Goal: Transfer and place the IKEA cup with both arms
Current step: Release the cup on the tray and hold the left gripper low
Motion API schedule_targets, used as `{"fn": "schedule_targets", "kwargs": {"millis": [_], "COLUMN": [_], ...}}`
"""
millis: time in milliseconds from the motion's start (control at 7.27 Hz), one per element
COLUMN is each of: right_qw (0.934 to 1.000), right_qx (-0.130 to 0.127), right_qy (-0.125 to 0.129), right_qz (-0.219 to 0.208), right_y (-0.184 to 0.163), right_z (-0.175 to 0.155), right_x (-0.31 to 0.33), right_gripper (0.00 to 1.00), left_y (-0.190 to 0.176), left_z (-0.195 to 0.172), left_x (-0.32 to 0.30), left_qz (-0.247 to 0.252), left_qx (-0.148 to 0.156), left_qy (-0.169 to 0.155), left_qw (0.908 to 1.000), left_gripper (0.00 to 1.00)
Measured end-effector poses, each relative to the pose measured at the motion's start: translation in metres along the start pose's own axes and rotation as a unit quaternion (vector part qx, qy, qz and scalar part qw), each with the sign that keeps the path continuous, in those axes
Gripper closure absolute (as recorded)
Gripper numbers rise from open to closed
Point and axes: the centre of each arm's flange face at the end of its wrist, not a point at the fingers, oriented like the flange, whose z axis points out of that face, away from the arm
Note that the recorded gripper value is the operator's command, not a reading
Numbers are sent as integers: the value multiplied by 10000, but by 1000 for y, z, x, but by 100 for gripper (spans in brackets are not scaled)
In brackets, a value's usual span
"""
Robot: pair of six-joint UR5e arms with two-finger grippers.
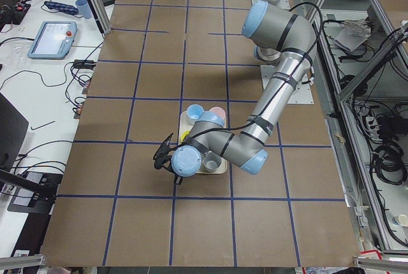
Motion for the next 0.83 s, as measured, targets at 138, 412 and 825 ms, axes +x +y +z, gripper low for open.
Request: {"fn": "schedule_targets", "kwargs": {"millis": [138,412,825], "right_qw": [10000,10000,10000], "right_qx": [-1,2,8], "right_qy": [-1,-1,-1], "right_qz": [0,2,2], "right_y": [0,0,0], "right_z": [0,0,-1], "right_x": [0,0,0], "right_gripper": [0,0,0], "left_y": [0,-2,0], "left_z": [8,19,38], "left_x": [-1,-2,-1], "left_qz": [-6,-9,-73], "left_qx": [-5,18,48], "left_qy": [76,177,342], "left_qw": [10000,9998,9994], "left_gripper": [100,100,100]}}
